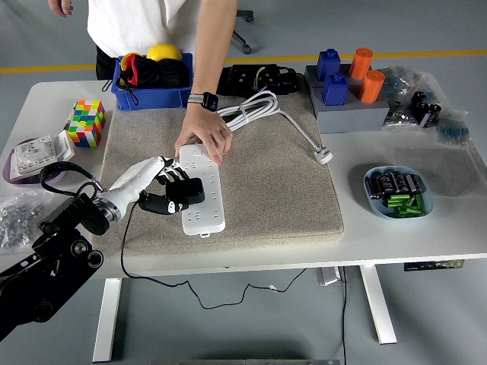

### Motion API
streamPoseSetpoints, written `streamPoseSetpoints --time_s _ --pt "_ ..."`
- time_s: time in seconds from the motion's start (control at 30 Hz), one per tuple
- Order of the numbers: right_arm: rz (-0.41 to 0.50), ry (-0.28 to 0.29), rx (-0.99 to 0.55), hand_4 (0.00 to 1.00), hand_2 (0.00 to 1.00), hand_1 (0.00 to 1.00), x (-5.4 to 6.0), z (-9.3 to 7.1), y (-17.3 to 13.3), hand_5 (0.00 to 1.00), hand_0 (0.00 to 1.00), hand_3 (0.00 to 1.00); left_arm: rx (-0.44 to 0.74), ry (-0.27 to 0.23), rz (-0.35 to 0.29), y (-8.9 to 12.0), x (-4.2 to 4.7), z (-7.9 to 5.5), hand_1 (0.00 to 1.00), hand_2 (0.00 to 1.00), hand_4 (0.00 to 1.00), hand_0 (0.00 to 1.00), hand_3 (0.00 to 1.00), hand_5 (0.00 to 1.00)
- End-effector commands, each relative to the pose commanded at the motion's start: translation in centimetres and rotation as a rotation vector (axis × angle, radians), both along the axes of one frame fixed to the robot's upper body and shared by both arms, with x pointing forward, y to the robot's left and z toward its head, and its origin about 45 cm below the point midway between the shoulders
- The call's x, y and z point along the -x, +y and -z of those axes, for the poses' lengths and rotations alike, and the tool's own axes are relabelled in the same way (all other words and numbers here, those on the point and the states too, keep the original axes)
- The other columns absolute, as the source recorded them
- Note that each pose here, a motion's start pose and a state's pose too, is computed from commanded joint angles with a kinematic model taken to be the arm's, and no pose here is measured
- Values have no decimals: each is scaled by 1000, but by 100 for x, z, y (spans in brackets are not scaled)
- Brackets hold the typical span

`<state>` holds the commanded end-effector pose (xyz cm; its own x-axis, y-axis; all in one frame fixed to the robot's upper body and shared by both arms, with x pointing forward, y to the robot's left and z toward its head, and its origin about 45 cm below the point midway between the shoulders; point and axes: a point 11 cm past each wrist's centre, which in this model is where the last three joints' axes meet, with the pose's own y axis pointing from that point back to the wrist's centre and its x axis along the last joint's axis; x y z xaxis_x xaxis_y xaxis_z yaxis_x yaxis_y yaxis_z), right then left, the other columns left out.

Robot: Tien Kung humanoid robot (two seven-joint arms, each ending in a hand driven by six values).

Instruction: Pull the plug out,throw it away,press the button

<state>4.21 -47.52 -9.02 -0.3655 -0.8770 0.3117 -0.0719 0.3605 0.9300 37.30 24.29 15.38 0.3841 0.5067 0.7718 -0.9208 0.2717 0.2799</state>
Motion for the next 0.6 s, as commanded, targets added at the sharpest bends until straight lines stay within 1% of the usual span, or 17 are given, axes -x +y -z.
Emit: streamPoseSetpoints --time_s 0.17,0.43,0.47,0.6 --pt "-1 1 1 661 674 675 0 -2 -5 521 743 632 22 -17 -8 20 -33 -77 348 388 713 511 550 2" --pt "-3 2 1 661 674 674 -2 -1 -2 522 743 631 42 -38 -15 50 -60 -182 342 379 707 511 547 2" --pt "-4 2 1 661 674 674 -1 -1 -2 522 742 632 44 -39 -16 52 -62 -189 336 373 693 510 543 2" --pt "-6 2 3 661 674 674 -6 -4 -8 522 742 632 53 -38 -18 57 -66 -205 336 373 693 510 543 2"
